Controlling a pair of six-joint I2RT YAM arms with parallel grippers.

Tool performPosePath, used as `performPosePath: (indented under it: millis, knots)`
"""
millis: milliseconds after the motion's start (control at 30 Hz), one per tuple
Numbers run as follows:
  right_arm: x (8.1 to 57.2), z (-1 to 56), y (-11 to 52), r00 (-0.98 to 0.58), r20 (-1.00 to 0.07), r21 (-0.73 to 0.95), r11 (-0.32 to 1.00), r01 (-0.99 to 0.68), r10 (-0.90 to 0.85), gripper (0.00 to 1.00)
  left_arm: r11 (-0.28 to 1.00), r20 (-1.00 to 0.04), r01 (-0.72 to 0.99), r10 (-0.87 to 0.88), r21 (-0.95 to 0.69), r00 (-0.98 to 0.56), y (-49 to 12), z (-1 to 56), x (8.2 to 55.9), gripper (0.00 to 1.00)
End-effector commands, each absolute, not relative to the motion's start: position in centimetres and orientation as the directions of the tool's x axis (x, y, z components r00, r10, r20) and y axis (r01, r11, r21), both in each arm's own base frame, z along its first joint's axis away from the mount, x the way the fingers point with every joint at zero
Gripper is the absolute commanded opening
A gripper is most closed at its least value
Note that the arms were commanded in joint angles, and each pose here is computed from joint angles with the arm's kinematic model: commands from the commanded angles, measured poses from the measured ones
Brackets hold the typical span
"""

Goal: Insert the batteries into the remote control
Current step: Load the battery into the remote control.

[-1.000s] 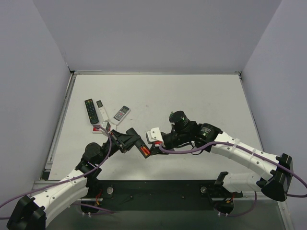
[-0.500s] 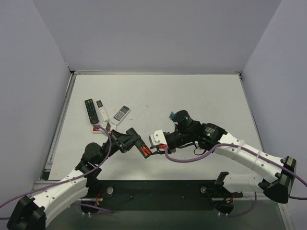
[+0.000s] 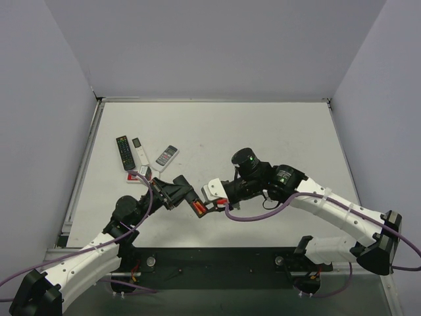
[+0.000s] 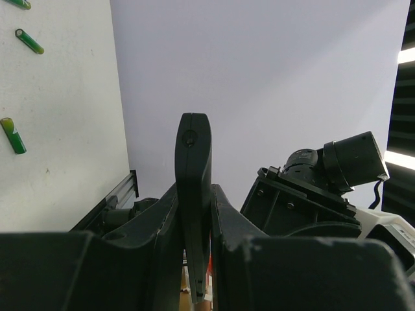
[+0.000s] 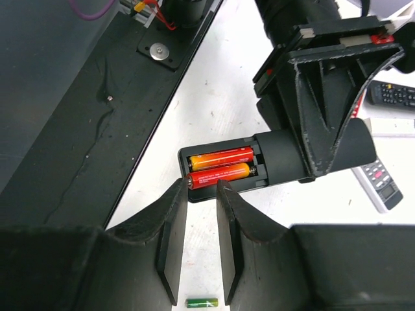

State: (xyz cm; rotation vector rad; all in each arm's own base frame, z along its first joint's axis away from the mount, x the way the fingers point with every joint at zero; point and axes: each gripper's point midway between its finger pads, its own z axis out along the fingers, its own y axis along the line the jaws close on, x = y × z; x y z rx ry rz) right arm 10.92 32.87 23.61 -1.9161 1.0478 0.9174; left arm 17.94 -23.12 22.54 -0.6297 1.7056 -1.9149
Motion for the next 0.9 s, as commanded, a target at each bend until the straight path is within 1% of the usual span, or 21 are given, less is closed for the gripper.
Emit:
performPosePath:
  millis: [0, 267, 467, 867]
  knots:
    - [9.9, 24.9, 33.3, 0.427, -0.858, -0.279, -0.438, -0.855, -0.285, 0.21, -0.161, -0.032, 0.171, -0.631, -0.972, -0.775, -23.0, 26.8, 17.5, 0.0]
    - [9.7, 24.3, 33.6, 0.429, -0.85, -0.268, -0.453, -0.851, -0.304, 0.2, -0.161, -0.03, 0.168, -0.631, -0.973, -0.775, -23.0, 26.8, 17.6, 0.0]
    - [9.8, 24.0, 33.8, 0.432, -0.843, -0.268, -0.448, -0.853, -0.32, 0.17, -0.162, -0.03, 0.169, -0.631, -0.972, -0.775, -23.0, 26.8, 17.6, 0.0]
    - [9.8, 23.3, 34.1, 0.444, -0.819, -0.274, -0.433, -0.859, -0.364, 0.18, -0.162, -0.032, 0.172, -0.631, -0.972, -0.775, -23.0, 26.9, 17.6, 0.0]
